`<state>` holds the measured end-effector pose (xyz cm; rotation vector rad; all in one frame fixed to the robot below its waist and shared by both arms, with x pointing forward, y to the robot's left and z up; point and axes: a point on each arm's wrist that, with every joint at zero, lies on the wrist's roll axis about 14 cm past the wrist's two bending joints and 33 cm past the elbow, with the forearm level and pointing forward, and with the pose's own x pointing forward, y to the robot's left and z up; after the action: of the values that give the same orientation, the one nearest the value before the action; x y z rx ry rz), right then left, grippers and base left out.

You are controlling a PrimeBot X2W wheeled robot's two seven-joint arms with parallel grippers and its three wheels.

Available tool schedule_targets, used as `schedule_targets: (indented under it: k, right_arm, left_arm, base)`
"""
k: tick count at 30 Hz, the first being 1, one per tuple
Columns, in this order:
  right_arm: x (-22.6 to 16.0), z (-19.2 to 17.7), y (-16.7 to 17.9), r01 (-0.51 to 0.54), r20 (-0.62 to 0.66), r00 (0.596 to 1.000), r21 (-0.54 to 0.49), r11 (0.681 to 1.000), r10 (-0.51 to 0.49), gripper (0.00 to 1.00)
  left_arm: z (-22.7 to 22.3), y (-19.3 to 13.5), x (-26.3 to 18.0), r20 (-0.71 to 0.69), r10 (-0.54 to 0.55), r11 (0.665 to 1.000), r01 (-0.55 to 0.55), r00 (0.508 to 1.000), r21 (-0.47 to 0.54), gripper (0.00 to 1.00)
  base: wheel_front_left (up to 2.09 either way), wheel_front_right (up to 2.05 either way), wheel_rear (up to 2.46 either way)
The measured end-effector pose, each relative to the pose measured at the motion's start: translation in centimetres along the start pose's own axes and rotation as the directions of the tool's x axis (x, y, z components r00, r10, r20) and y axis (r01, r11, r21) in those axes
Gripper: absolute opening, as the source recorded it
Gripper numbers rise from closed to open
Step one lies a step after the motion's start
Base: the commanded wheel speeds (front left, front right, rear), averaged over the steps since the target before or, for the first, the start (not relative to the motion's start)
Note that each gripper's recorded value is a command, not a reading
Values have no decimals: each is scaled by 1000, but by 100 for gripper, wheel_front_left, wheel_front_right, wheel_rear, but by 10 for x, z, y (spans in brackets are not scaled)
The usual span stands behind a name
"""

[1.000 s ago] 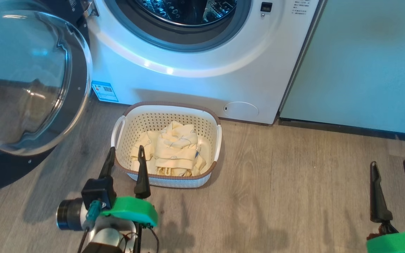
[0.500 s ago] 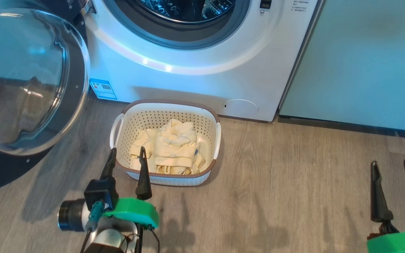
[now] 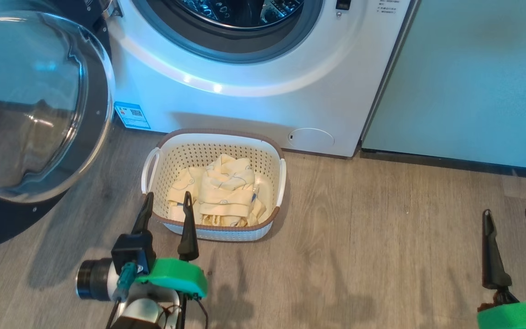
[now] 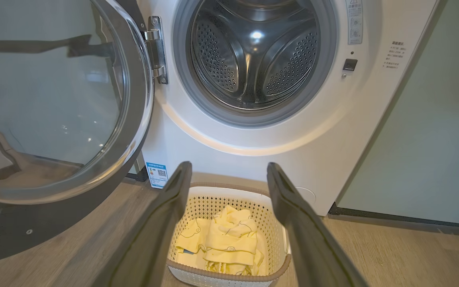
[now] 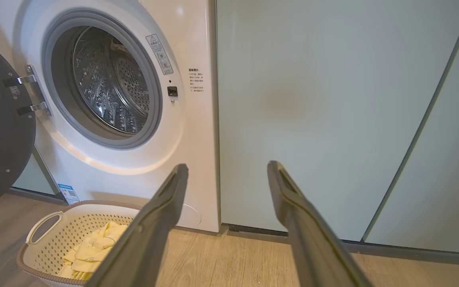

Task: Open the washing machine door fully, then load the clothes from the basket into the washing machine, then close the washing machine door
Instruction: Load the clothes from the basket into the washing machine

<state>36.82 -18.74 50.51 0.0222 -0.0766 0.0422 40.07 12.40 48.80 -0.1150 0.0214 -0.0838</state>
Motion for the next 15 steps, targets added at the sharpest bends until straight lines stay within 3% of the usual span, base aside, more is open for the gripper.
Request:
schedule_targets:
  k: [7,15]
  right_arm:
    - [0,0,0,2,0,1000,6,1000,-2,100]
    - [-1,0,0,2,0,1000,6,1000,-2,100]
  left_arm:
    - [0,-2,-1,0,-14,1000,14,1000,8,100]
    - [0,-3,-1,1,-15,1000,15,1000,11,100]
  base:
    - [106,-106,0]
    - [197,-197,0]
